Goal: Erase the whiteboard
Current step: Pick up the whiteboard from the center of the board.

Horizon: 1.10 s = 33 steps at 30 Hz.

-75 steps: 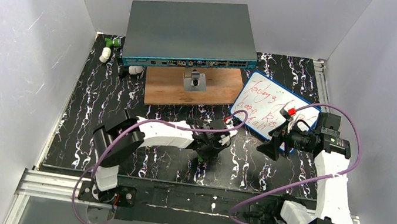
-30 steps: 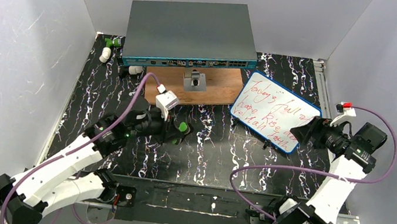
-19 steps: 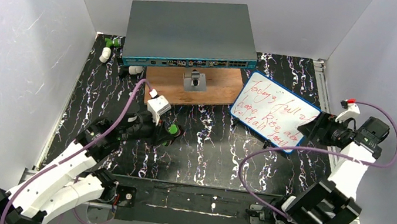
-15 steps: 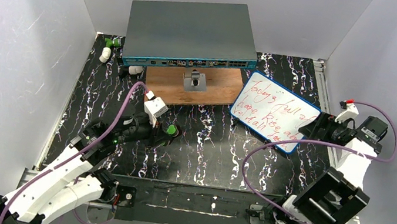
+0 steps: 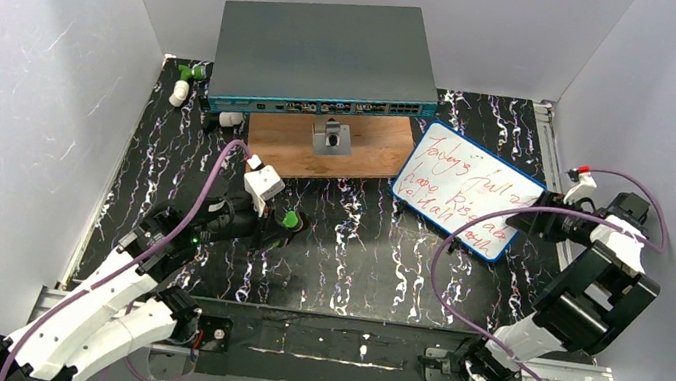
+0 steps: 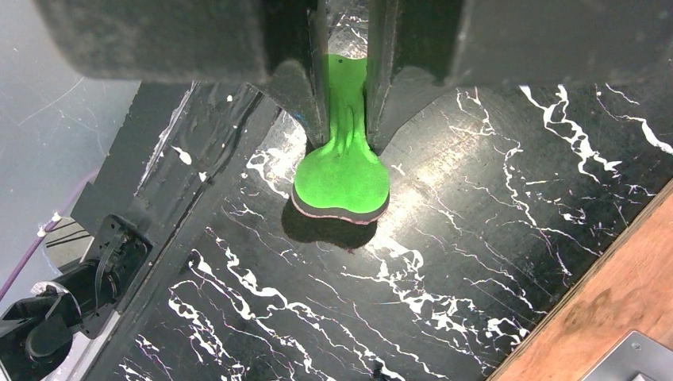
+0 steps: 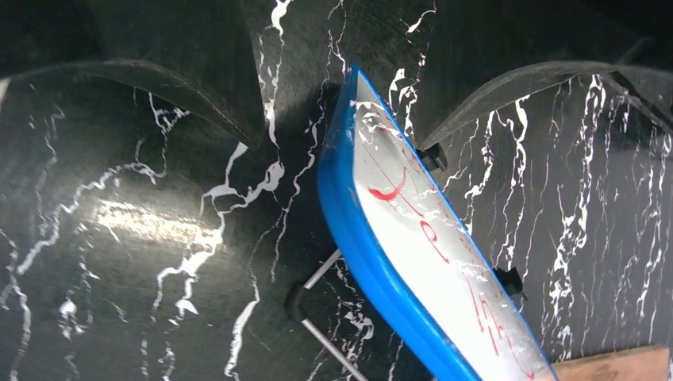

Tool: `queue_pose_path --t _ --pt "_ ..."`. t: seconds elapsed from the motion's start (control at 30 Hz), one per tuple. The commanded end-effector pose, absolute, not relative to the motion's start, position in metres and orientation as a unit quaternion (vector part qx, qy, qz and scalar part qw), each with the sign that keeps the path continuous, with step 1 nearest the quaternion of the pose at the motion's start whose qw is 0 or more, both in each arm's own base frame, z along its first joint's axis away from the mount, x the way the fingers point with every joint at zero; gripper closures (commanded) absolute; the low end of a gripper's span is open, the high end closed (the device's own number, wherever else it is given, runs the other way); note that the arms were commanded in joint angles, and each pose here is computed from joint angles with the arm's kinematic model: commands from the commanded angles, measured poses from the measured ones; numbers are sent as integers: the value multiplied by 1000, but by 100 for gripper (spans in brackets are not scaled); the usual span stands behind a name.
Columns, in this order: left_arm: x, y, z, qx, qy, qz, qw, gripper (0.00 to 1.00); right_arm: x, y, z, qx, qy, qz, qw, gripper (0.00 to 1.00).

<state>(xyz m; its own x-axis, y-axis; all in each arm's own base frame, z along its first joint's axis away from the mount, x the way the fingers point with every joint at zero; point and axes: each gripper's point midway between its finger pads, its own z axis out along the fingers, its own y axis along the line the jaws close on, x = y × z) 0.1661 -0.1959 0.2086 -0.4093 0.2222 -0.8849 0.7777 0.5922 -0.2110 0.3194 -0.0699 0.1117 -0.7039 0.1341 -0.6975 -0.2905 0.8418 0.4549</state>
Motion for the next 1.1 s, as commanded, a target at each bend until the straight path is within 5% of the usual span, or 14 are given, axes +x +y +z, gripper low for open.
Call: queue_pose_path --t 0.0,0.57,1.07 --pt "166 -196 205 329 775 -320 435 100 324 -49 114 -116 854 304 405 26" --pt "172 -193 201 323 781 -312 434 100 322 -26 121 -176 834 334 401 41" --pt "172 -193 199 327 780 -311 434 100 350 -49 173 -167 822 332 432 32"
